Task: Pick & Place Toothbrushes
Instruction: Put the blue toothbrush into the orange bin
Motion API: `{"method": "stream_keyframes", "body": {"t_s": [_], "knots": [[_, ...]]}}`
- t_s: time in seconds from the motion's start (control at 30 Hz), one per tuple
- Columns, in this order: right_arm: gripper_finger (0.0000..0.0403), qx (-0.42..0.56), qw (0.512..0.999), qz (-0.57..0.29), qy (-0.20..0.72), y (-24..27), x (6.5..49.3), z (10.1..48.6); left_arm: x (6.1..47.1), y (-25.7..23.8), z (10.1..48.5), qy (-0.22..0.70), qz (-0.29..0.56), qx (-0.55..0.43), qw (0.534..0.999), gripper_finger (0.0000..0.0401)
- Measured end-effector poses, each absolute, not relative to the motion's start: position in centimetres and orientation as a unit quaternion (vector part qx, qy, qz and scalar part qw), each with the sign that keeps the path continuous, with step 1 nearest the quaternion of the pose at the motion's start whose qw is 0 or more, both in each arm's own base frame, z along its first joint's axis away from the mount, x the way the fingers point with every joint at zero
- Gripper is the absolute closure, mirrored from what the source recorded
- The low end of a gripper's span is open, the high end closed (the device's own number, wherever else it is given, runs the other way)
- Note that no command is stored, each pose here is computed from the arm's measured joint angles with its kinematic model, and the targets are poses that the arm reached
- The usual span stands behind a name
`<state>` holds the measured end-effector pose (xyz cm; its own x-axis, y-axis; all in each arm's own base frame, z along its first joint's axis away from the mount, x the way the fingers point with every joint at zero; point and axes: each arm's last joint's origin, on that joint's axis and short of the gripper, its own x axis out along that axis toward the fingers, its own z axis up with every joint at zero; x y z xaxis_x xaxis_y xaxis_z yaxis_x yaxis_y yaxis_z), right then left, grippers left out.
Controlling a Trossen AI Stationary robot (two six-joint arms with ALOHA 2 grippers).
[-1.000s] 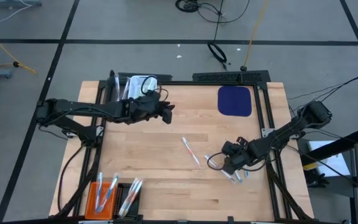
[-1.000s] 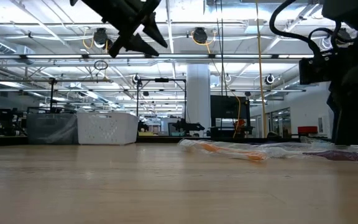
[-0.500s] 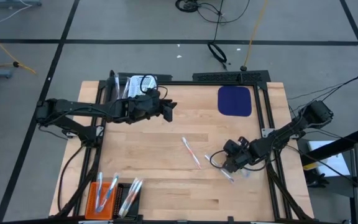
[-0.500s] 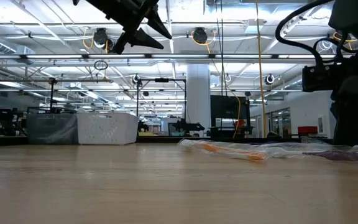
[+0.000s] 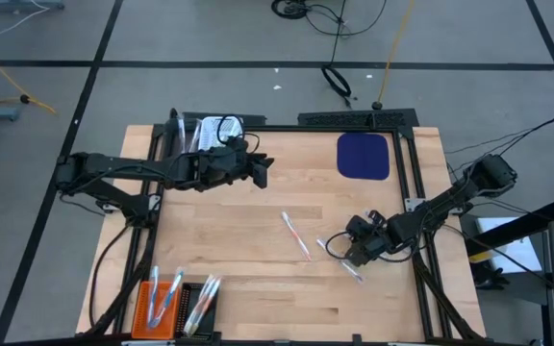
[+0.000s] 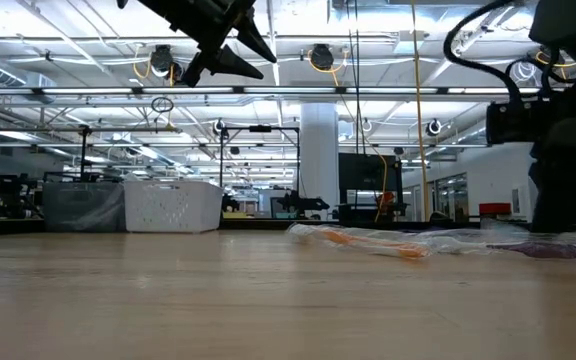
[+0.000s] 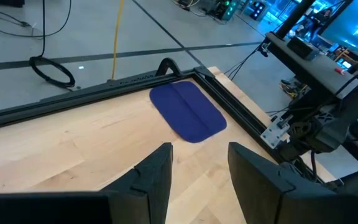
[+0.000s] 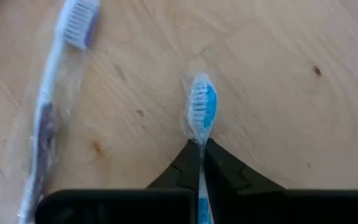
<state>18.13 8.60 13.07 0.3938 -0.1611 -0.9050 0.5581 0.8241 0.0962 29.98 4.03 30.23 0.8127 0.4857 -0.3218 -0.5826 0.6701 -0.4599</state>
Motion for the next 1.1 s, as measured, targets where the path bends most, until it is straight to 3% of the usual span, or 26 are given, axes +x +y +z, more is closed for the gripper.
{"method": "stream_keyframes", "body": {"t_s": [0.43, 0.73, 0.93, 1.1], "knots": [[0.0402, 0.163, 0.938, -0.156, 0.263, 7.4, 20.1, 19.5, 30.2, 4.1, 30.8, 0.057, 0.28, -0.282, 0.916, 0.0244], [0.0402, 0.119, 0.987, -0.083, 0.063, 7.0, 21.8, 24.3, 30.8, 2.5, 31.8, 0.082, 0.046, -0.291, 0.952, 0.0244], [0.0403, 0.087, 0.995, -0.055, -0.001, 7.4, 21.9, 25.7, 31.0, 0.9, 32.3, 0.079, -0.04, -0.251, 0.964, 0.0244], [0.0403, 0.063, 0.997, -0.041, -0.014, 8.2, 22.3, 25.6, 31.0, -0.2, 32.5, 0.067, -0.065, -0.215, 0.972, 0.0244]]}}
